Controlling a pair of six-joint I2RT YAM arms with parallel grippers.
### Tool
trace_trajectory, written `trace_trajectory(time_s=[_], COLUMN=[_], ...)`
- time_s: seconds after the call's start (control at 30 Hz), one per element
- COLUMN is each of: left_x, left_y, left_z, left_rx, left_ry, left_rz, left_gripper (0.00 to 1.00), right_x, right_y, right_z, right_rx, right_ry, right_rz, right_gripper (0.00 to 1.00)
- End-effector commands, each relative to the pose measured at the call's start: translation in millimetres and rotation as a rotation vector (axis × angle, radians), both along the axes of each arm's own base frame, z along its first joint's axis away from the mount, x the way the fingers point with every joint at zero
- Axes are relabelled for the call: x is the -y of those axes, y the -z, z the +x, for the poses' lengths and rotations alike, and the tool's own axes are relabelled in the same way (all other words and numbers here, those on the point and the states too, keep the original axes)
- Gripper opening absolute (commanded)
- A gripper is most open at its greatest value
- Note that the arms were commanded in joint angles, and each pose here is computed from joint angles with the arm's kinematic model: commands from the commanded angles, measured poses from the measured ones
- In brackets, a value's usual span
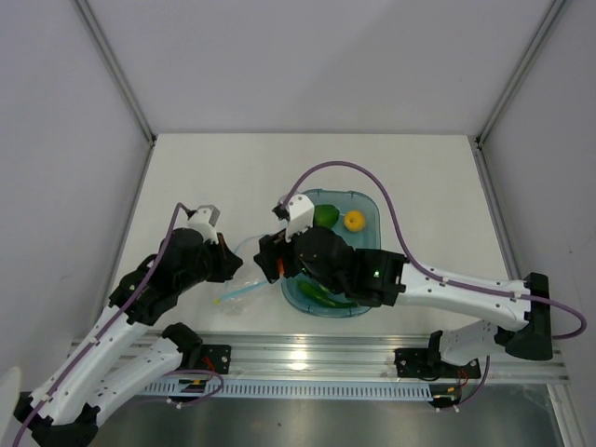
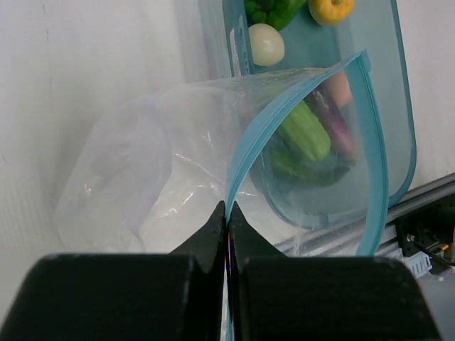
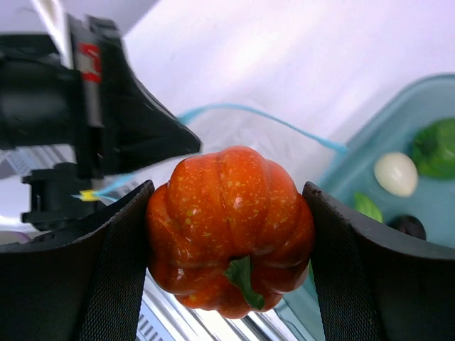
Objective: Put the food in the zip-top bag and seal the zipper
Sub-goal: Place the fake fruit in the zipper food storage bag.
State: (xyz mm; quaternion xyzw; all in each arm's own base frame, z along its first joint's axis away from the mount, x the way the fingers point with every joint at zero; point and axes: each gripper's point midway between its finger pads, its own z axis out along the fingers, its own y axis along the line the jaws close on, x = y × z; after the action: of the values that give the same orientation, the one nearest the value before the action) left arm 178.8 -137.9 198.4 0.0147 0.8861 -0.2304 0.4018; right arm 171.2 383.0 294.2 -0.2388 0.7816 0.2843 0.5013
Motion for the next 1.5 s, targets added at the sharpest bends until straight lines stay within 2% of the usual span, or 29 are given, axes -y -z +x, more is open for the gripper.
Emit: trace_trajectory(time_s=[0.0,0.1,0.27,0.47,0.5,0.53,0.57,0.63,0.67,0.7,0.93,1.07,1.27,1.33,1.37,1.4,1.47], left_x=[9,14,15,10,9,9,9,10,11,12,11,5,-2,-6,-7,-8,-10], left_y=[-10,-14,-25,-32,-32,-31,-31,-32,-32,-33,-41,-41,-39,-38,-38,-35,-32], left_z=[-4,-8,-14,-18,-18,-18,-18,-18,-19,-19,-19,-17,-15,-14,-13,-13,-11], left_rx=[0.001,-0.001,0.025,0.060,0.061,0.061,0.062,0.063,0.061,0.064,0.080,0.078,0.090,0.092,0.092,0.086,0.087], left_ry=[0.036,0.061,0.086,0.076,0.074,0.069,0.069,0.072,0.076,0.076,0.071,0.038,0.000,-0.018,-0.024,-0.033,-0.049], left_rz=[-0.044,-0.073,-0.103,-0.121,-0.123,-0.122,-0.126,-0.132,-0.137,-0.141,-0.159,-0.139,-0.127,-0.117,-0.111,-0.104,-0.102], left_gripper=[0.00,0.00,0.01,0.01,0.01,0.01,0.01,0.01,0.01,0.01,0.01,0.00,0.01,0.00,0.01,0.01,0.01], right_x=[-28,-41,-55,-53,-51,-50,-50,-49,-49,-49,-48,-30,20,45,60,71,99], right_y=[-27,-33,-15,0,1,-1,0,1,1,1,-13,-25,-40,-33,-41,-28,-27], right_z=[4,9,17,16,15,14,14,12,12,11,11,19,32,43,44,46,59], right_rx=[0.062,0.064,0.041,0.003,-0.001,-0.003,-0.005,-0.008,-0.010,-0.012,-0.003,0.014,0.009,0.003,-0.010,-0.028,-0.053], right_ry=[-0.011,-0.002,0.028,0.027,0.025,0.025,0.024,0.013,0.013,0.010,0.008,0.089,0.220,0.295,0.323,0.340,0.396], right_rz=[0.057,0.062,0.019,0.001,-0.002,0.003,0.003,0.002,0.004,0.006,0.037,0.056,0.083,0.068,0.113,0.092,0.127], right_gripper=[0.21,0.25,0.29,0.43,0.56,0.64,0.76,0.86,0.95,0.98,0.99,0.99,0.99,0.99,0.97,0.97,0.90])
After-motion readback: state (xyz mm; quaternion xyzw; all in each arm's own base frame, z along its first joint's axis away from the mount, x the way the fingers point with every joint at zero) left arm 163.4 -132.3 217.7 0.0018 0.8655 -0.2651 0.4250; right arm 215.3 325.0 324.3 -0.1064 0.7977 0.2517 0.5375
